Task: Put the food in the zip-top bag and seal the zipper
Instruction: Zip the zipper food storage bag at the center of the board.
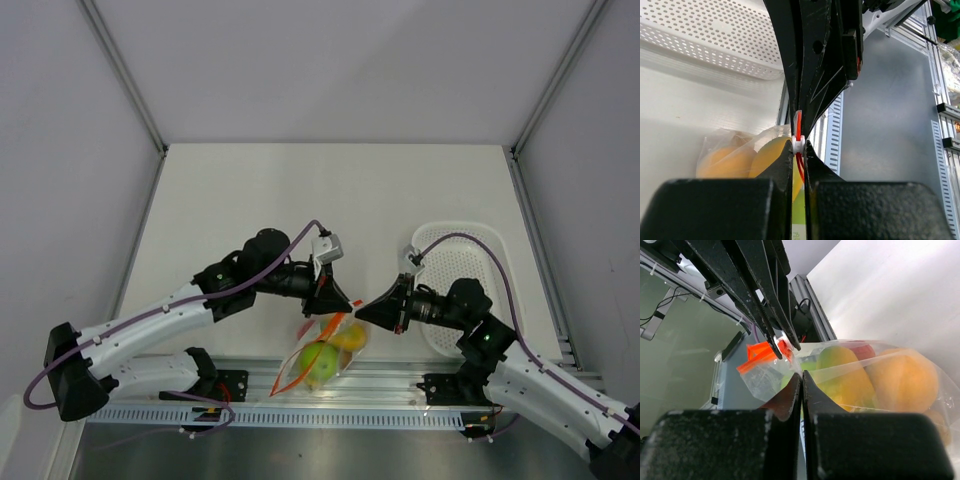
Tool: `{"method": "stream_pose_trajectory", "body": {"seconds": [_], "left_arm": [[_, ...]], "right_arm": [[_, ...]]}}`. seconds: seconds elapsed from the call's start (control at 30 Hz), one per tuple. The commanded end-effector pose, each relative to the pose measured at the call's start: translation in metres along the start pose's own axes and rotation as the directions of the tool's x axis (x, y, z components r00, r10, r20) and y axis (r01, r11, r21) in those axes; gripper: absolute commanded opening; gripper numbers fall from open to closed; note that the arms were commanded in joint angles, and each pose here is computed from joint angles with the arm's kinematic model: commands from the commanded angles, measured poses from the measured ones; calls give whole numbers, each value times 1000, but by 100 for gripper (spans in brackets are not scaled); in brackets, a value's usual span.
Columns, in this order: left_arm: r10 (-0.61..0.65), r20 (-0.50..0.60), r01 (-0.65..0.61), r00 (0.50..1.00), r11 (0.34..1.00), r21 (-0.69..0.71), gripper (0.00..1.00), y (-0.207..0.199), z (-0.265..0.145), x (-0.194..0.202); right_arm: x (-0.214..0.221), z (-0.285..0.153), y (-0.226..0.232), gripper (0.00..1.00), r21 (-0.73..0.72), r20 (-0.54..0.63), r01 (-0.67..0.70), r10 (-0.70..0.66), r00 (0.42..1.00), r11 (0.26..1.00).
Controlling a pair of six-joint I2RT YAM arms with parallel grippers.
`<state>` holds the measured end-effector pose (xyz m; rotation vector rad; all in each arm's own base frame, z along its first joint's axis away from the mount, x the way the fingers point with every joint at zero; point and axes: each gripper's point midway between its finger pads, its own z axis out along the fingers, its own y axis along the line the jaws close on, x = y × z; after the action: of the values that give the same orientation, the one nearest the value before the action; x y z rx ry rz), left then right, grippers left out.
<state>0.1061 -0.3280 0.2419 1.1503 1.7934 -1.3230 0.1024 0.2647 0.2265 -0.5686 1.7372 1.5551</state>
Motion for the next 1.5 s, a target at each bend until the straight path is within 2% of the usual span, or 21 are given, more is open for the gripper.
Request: {"method": "stream_pose_trajectory", "body": {"seconds": [0.0,0.17,0.3,0.33,0.4,0.6,0.83,1.03,1.17,1.47], "left_arm": [[-27,-17,27,999,1000,-6,1,-4,-11,8],[-6,6,6,1000,1000,23,0,-11,-13,-1],[-5,1,5,1000,999,44,1,-14,-10,-5],[-8,-3,8,1000,999,48,1,-14,-9,-5],[-5,0,5,1000,998,63,1,-16,-8,-6],[-6,0,6,1000,997,75,1,-17,-7,-5],[0,-7,0,1000,998,68,1,-16,-8,-3],[1,-14,0,1000,998,64,1,-15,-8,0],[6,-10,-6,1000,998,67,0,-15,-8,-2],[5,-11,-4,1000,997,71,0,-15,-7,0]], "right_arm": [[-19,-1,5,0,-15,80,34,-32,996,999],[-8,1,21,0,-104,-40,103,-108,993,989],[-8,-2,15,13,-31,-152,154,-157,976,988],[-19,0,20,15,-39,-158,211,-214,964,977],[-18,-1,16,16,-5,-209,219,-216,954,976],[-21,5,16,8,-34,-315,252,-249,916,967],[-24,7,17,9,-24,-346,244,-237,908,969],[-30,-6,29,20,-27,-341,276,-269,901,961],[-14,-11,36,27,-90,-409,221,-238,881,971],[-11,-1,38,23,-124,-434,195,-230,871,973]]}}
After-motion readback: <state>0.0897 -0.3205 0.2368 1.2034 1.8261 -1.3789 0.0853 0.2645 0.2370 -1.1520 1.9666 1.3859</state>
